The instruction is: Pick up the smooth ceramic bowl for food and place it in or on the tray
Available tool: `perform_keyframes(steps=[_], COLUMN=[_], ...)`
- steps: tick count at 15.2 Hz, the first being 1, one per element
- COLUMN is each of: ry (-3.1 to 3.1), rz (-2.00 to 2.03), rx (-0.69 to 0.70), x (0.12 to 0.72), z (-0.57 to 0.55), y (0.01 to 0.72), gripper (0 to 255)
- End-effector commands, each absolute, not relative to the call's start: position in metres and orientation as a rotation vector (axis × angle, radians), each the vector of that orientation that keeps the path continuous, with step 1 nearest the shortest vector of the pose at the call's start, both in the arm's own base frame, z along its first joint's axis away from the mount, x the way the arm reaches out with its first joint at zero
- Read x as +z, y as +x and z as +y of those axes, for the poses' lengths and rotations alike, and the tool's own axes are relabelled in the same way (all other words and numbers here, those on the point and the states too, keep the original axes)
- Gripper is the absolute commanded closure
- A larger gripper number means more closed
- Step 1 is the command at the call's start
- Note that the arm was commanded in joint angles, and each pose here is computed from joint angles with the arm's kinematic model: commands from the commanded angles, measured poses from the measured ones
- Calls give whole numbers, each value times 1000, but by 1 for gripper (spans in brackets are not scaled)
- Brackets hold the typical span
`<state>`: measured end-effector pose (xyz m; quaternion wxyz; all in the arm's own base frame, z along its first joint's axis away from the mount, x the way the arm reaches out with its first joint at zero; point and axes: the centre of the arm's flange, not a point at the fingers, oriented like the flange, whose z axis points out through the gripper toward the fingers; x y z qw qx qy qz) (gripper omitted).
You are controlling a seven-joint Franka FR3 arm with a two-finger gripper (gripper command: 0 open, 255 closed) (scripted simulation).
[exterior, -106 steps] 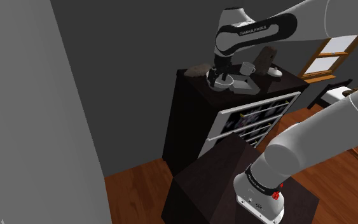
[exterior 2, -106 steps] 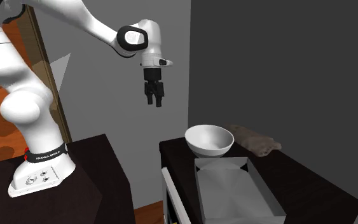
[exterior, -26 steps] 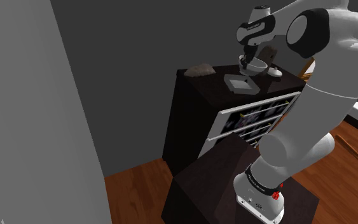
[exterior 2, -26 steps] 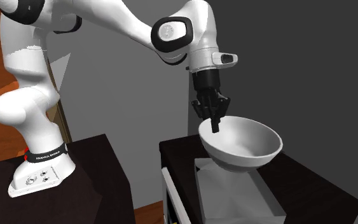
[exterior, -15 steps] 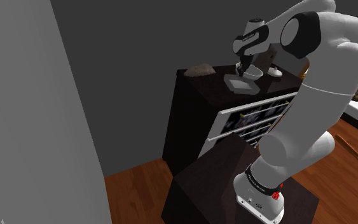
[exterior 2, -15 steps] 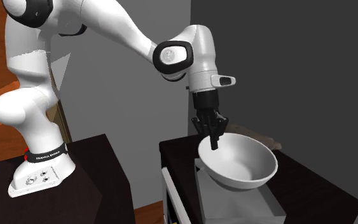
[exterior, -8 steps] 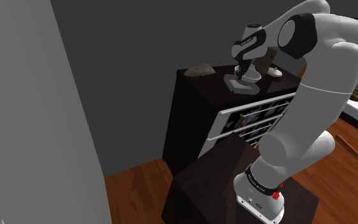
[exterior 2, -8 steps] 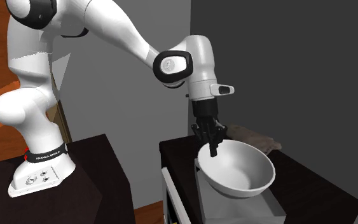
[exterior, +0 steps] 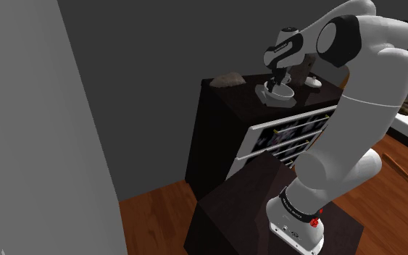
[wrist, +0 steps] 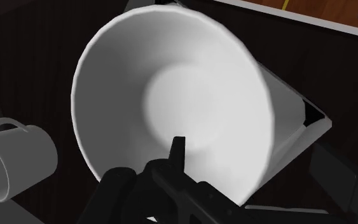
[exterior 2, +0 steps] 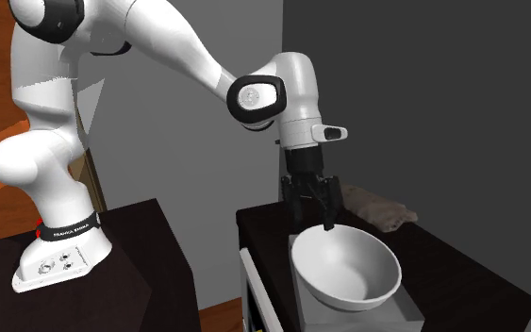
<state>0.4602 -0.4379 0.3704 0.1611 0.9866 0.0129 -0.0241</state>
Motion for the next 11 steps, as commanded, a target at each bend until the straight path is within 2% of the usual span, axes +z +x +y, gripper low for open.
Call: perform_keyframes(steps=[1,6,11], ry=[2817,2817,2817], rz=[37,37,37], rx=[-69,-69,-69], x=[370,418,418], z=[-438,-422,-422], y=[460,462,462], gripper=[0,0,0])
